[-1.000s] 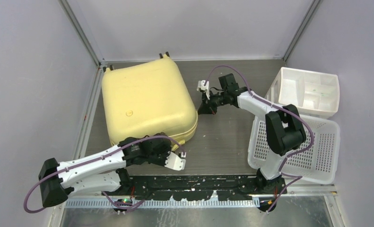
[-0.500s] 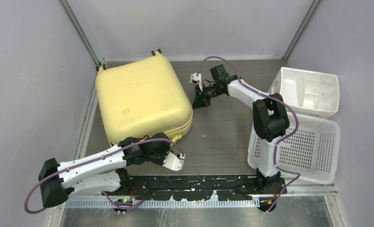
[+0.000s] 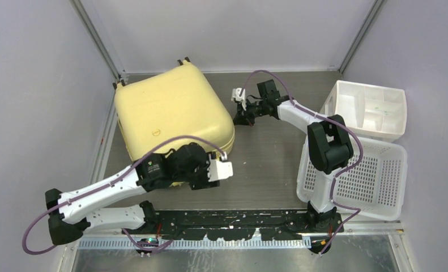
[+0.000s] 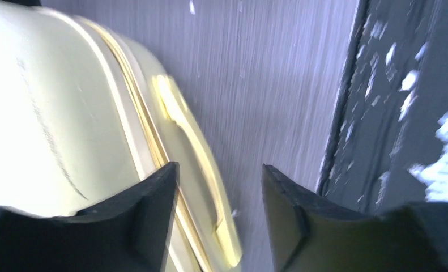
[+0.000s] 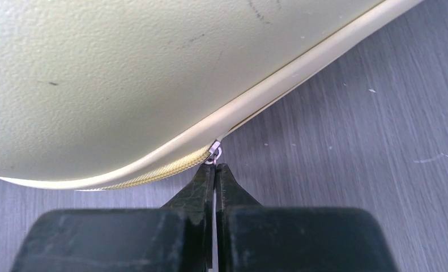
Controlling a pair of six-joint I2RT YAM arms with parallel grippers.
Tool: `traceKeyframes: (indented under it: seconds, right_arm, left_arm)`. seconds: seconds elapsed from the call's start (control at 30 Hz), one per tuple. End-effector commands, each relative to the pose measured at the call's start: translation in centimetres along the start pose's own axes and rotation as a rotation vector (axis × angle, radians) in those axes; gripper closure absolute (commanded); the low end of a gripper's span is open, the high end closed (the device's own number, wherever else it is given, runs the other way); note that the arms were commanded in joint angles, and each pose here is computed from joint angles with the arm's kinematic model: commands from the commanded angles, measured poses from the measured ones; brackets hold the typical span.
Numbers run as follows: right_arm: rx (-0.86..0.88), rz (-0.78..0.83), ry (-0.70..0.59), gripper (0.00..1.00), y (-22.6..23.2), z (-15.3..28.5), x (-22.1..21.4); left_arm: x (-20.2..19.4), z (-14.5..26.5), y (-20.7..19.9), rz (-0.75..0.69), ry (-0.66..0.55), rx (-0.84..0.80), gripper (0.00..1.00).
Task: Open, take out, and arrange the luggage
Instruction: Unzip the luggage at the center of the board.
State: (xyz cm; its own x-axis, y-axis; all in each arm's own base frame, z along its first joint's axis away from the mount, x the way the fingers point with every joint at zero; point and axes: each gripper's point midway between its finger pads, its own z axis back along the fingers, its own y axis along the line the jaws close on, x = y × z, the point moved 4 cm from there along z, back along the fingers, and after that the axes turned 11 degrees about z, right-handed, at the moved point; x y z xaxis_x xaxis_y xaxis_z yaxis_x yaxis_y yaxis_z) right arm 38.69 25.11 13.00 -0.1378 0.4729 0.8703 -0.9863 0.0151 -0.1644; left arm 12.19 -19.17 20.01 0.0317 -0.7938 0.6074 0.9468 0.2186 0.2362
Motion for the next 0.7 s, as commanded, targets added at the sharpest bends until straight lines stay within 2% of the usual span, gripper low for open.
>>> traceKeyframes:
  seconds: [0.0, 0.03, 0.07, 0.2, 0.37, 0.5, 0.57, 0.67]
  right_arm:
    - [-0.178, 0.046, 0.093, 0.99, -2.6, 2.9, -1.0]
    - [-0.179, 0.040, 0.094, 0.99, -2.4, 3.1, -1.0]
    - [-0.175, 0.032, 0.096, 0.99, -2.2, 3.1, -1.2]
    - [-0.175, 0.012, 0.099, 0.99, -1.5, 3.4, -1.1]
    - [-0.172, -0.010, 0.112, 0.99, -0.7, 3.7, -1.5]
    - [-0.168, -0.024, 0.113, 0.99, -0.5, 3.6, -1.6]
    - [-0.167, -0.030, 0.110, 0.99, -0.5, 3.5, -1.5]
    - [-0.170, -0.031, 0.110, 0.99, -0.6, 3.6, -1.5]
  left_arm:
    - [5.0, -0.1, -2.3, 0.395, -0.080, -0.146, 0.24]
    - [5.1, -0.7, -2.7, 0.438, -0.048, -0.152, 0.09]
    - [4.8, -1.4, -2.7, 0.468, -0.007, -0.121, 0.05]
    - [3.8, -4.7, -2.0, 0.477, 0.142, 0.048, 0.03]
    - [4.3, -7.1, 0.0, 0.434, 0.307, 0.342, 0.01]
    - [5.0, -7.7, 1.8, 0.397, 0.307, 0.480, 0.00]
    - [5.6, -8.1, 2.4, 0.389, 0.274, 0.512, 0.00]
    - [5.5, -8.2, 2.9, 0.383, 0.286, 0.564, 0.00]
